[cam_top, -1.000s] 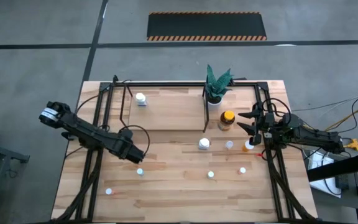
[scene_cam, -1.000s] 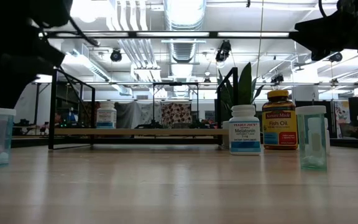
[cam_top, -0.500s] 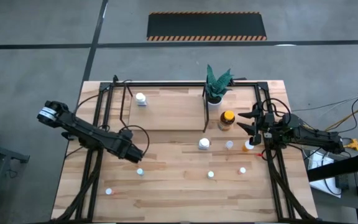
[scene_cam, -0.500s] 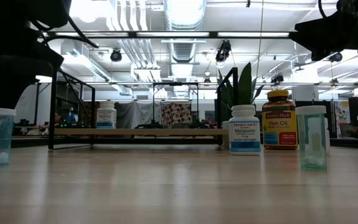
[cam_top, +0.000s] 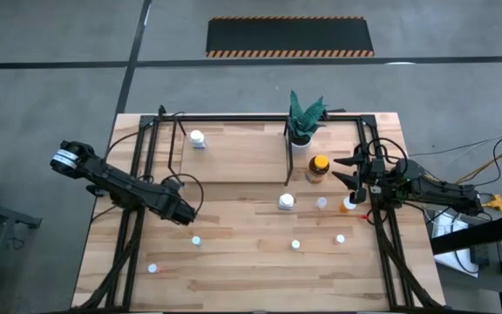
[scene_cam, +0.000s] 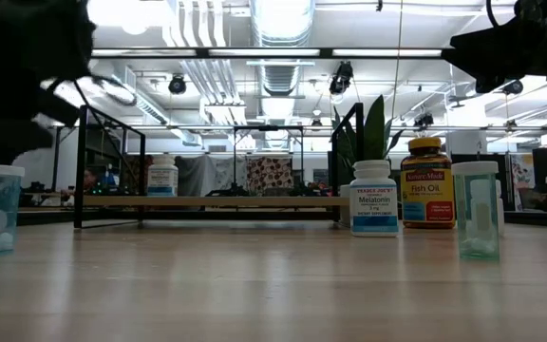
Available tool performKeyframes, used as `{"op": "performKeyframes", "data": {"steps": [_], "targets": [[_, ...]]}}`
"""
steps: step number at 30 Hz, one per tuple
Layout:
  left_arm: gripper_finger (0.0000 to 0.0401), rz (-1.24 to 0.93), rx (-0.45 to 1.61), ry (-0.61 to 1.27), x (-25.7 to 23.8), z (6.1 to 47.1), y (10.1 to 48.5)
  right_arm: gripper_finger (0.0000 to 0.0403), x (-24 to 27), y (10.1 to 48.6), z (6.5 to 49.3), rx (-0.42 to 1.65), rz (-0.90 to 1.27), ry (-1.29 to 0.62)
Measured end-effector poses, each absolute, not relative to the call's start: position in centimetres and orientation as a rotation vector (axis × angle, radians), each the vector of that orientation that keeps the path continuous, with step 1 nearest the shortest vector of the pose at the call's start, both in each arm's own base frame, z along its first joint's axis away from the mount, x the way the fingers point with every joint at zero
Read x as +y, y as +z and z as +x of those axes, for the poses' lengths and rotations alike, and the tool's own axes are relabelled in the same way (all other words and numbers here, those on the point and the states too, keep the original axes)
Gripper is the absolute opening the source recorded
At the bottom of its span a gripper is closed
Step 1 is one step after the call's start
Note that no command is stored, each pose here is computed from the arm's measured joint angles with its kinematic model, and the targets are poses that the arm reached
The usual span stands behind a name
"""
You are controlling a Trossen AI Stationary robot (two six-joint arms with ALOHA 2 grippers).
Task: Pick and place medicine bottles onto shelf by color
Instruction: Put the left pink medicine bottle on the shelf
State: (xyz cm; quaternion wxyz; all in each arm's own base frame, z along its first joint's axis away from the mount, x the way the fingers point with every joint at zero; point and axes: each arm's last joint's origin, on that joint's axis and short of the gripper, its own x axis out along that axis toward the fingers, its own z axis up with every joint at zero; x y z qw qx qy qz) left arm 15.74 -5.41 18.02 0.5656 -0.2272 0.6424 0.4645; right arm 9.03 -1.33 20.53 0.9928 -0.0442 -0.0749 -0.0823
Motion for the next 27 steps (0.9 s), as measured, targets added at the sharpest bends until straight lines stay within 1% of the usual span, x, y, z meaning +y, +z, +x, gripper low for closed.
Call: {"op": "performKeyframes", "data": {"steps": [4, 7, 10, 13, 18, 27], "targets": [[0.02, -0.359, 1.598, 0.964, -5.2, 15.2, 17.1, 0.0183, -1.3, 20.5, 9.0, -0.15, -0.088, -0.165], [0.02, -0.188, 1.576, 0.798, -5.2, 15.8, 17.0, 0.0183, -1.3, 20.5, 9.0, -0.15, -0.088, -0.165], [0.02, -0.095, 1.611, 0.711, -5.1, 15.8, 17.0, 0.0183, -1.3, 20.5, 9.0, -0.15, -0.088, -0.165], [0.02, -0.058, 1.653, 0.644, -5.1, 15.7, 17.0, 0.0183, -1.3, 20.5, 9.0, -0.15, -0.088, -0.165], [0.02, -0.024, 1.675, 0.59, -5.0, 15.5, 16.3, 0.0183, -1.3, 20.5, 9.0, -0.15, -0.088, -0.165], [0.02, 0.015, 1.692, 0.572, -4.8, 15.0, 14.7, 0.0183, -1.3, 20.5, 9.0, -0.15, -0.088, -0.165]]}}
